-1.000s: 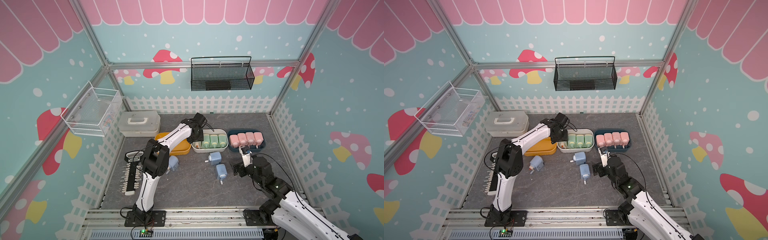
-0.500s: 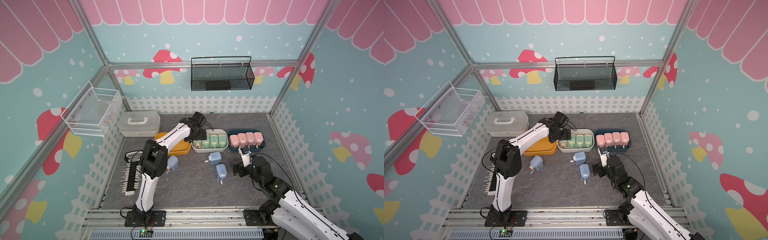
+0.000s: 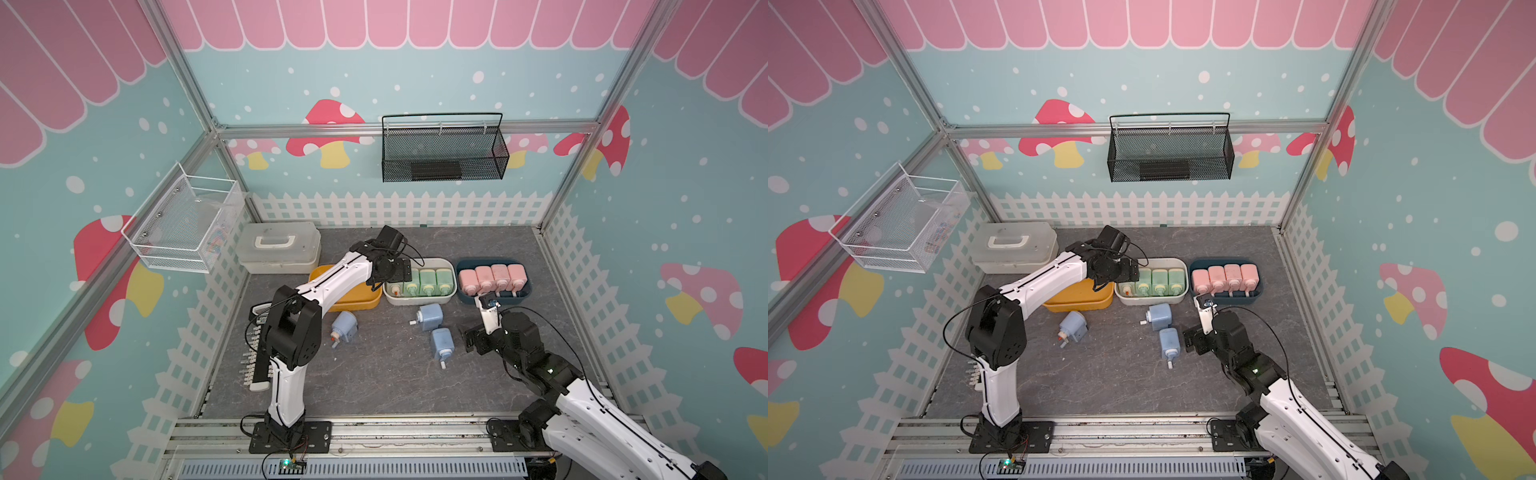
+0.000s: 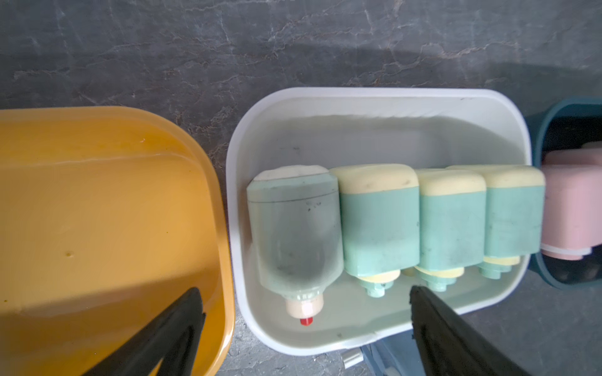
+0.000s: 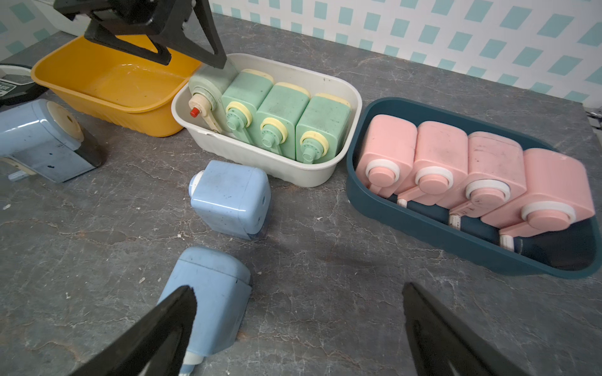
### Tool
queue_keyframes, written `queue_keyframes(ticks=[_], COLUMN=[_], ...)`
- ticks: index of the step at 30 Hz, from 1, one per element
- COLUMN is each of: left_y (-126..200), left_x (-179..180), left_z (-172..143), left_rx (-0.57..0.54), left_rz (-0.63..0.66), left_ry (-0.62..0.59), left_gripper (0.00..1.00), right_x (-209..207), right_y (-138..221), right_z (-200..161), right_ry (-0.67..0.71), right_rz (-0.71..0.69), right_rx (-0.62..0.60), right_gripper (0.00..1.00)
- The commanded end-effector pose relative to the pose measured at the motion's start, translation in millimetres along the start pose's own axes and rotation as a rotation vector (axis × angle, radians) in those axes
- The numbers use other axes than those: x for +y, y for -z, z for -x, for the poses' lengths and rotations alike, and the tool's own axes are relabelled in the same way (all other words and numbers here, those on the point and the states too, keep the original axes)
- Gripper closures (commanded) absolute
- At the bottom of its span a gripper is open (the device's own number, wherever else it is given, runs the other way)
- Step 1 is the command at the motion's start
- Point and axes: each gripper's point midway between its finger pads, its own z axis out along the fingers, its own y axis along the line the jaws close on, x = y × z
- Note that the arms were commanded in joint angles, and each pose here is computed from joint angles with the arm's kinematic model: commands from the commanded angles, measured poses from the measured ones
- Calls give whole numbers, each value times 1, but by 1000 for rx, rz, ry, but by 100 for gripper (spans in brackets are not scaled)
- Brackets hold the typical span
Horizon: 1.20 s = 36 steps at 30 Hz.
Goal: Place the pencil sharpeners by color into the storage box
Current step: Place the pencil sharpener in the storage box, then pick up the pencil sharpener from the center of the board.
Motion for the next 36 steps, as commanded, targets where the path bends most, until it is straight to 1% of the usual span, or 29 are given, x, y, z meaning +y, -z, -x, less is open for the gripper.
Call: queue_keyframes(ticks=[1, 3, 6, 8, 10, 14, 16, 19, 21, 23, 25, 27, 29, 32, 36], left_y=[25, 33, 45, 51, 58, 71, 79, 92, 96, 93, 87, 80, 73, 64, 63], left_x=[-8, -1, 18, 32, 40, 53, 57, 74, 92, 106, 109, 112, 111, 116, 117], left_z=[8, -1, -14, -24, -32, -41, -43, -47, -53, -66, -79, -88, -99, -113, -123], left_rx=[-78, -92, -126, -135, -146, -186, -204, -235, -224, -181, -143, -114, -82, -42, -27], left_rz=[-73, -66, -18, 23, 43, 69, 78, 120, 148, 123, 75, 31, 4, 19, 11], left_ry=[-26, -44, -93, -123, -147, -189, -200, -148, -50, 59, 112, 119, 96, 95, 110], left_gripper=[1, 1, 1, 1, 1, 1, 1, 1, 1, 1, 1, 1, 1, 1, 1], right_x=[14, 21, 29, 29, 28, 31, 28, 24, 23, 24, 25, 25, 24, 25, 25], right_y=[-3, -5, -3, 1, 3, -2, -5, -6, -5, -5, -6, -7, -8, -10, -10], right_z=[5, 6, 17, 25, 29, 25, 22, 24, 29, 34, 36, 38, 38, 36, 36], right_ry=[19, 30, 33, 37, 47, 71, 86, 103, 107, 111, 114, 114, 112, 106, 100], right_rz=[72, 111, 159, 160, 156, 165, 147, 122, 116, 118, 122, 123, 119, 119, 123], right_rx=[0, 8, -69, -131, -152, -128, -100, -92, -103, -116, -122, -121, -119, -109, -110], right_gripper=[1, 1, 2, 1, 1, 1, 2, 1, 1, 1, 1, 1, 1, 1, 1])
